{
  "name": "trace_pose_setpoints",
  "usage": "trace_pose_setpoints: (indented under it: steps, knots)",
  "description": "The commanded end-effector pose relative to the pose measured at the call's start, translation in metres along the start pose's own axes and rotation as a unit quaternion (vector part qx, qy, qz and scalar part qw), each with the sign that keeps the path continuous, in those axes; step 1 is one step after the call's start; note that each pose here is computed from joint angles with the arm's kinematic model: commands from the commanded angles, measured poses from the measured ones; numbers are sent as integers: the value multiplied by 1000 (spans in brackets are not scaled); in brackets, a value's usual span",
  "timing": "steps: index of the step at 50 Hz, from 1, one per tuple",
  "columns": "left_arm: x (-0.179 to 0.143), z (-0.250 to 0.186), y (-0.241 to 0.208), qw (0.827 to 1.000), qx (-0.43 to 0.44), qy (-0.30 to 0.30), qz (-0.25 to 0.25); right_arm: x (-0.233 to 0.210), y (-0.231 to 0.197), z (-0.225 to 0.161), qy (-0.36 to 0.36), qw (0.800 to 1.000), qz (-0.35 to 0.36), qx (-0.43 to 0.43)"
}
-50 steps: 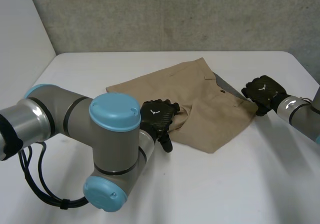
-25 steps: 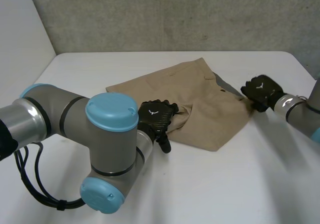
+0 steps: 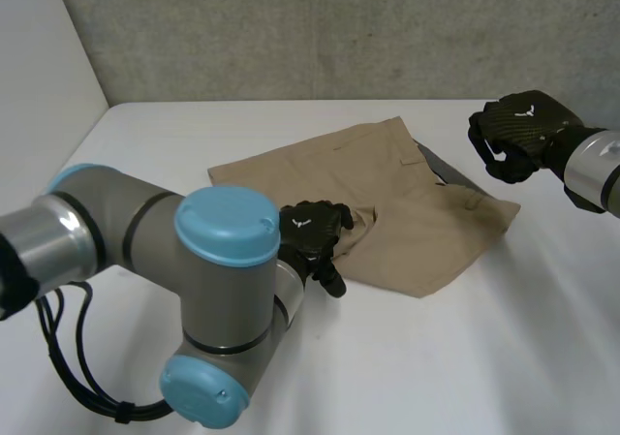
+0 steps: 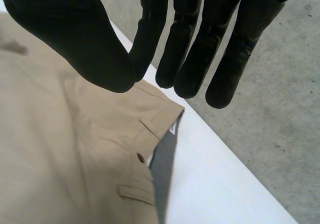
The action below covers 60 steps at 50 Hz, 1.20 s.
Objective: Fold the shorts.
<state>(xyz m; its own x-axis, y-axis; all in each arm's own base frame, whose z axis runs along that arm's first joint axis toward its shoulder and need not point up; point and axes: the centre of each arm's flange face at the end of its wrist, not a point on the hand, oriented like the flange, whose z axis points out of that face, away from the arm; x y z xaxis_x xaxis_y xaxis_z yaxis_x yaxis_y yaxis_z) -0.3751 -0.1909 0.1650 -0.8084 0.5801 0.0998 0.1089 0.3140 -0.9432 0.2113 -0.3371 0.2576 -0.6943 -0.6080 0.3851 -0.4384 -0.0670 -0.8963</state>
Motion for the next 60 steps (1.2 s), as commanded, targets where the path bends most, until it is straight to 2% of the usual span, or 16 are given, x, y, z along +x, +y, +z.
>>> trace_pose_setpoints:
  steps: [1,7,15,17,27,35,44,51,60]
  knots:
    - [-3,26,20,1000,-13,-12,-3,-5,-28,-26,6,999,28,20]
    - [-9,42,30,999,-14,-36,14,-5,-30,-32,11,999,23,22]
    - [-20,60,24,996,20,-54,61,0,11,-16,11,999,33,-36]
    - [-34,67,26,995,17,-68,68,0,17,-14,12,999,21,-47]
    - [-46,70,29,993,1,-83,80,-2,26,-14,12,998,16,-58]
    - [-47,20,-49,993,65,-85,55,-6,29,-15,3,998,18,-64]
    - [-54,-1,-85,989,105,-91,44,-15,38,-17,-10,996,28,-78]
    - [-122,8,-123,974,148,-169,27,-22,46,-21,-20,995,37,-92]
    - [-159,13,-148,960,186,-207,20,-28,50,-23,-26,994,40,-99]
